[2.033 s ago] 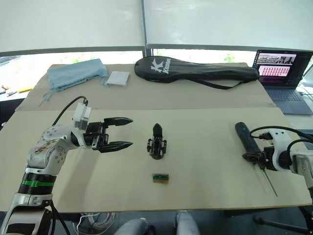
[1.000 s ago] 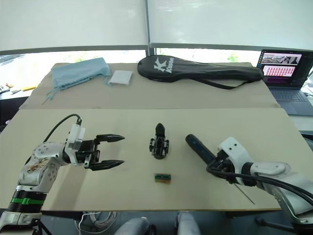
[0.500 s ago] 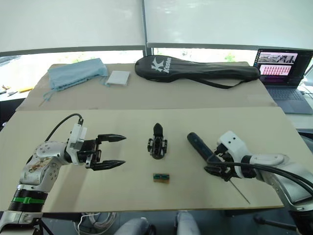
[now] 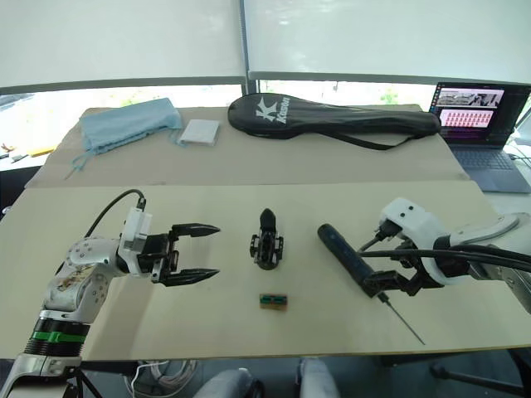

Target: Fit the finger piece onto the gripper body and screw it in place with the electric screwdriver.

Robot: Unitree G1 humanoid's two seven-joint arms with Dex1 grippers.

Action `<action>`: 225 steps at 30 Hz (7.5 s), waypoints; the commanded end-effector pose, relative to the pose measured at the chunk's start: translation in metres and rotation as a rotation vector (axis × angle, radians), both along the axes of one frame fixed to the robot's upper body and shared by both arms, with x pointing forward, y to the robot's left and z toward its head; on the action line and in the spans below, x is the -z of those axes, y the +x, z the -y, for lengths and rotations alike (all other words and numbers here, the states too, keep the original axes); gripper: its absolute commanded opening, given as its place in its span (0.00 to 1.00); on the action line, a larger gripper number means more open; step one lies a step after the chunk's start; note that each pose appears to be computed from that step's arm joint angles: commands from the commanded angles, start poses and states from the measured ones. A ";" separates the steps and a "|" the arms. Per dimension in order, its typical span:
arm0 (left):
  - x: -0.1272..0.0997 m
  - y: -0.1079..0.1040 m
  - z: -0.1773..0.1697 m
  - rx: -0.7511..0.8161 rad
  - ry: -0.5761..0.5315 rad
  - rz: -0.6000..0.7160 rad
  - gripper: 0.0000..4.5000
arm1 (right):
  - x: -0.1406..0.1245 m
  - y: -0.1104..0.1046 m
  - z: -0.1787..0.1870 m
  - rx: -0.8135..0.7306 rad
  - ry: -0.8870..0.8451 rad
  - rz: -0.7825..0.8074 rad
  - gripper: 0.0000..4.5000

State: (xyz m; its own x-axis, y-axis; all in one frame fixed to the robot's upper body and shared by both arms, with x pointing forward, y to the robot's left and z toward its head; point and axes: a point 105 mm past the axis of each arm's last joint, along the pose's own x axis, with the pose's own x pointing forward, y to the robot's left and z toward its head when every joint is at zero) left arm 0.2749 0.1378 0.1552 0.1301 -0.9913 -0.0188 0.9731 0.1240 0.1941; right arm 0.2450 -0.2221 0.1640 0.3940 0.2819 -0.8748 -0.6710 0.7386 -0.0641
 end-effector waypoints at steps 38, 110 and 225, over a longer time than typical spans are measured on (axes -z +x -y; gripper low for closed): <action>0.009 -0.019 0.012 0.083 0.040 0.024 1.00 | 0.059 0.040 -0.007 -0.022 -0.193 -0.199 0.93; 0.113 -0.022 0.080 0.078 0.305 -0.110 1.00 | -0.033 -0.036 -0.134 -0.859 0.917 0.914 0.42; 0.123 -0.030 0.088 0.141 0.283 -0.146 1.00 | -0.018 -0.036 -0.135 -0.821 0.914 0.848 0.42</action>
State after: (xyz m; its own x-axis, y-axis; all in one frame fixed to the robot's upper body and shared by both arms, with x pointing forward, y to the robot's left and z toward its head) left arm 0.2566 0.0505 0.0549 0.0070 -0.9665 -0.2567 0.9871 -0.0343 0.1561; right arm 0.2141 -0.0899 0.1699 0.1761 0.9811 0.0808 -0.9278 0.1928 -0.3194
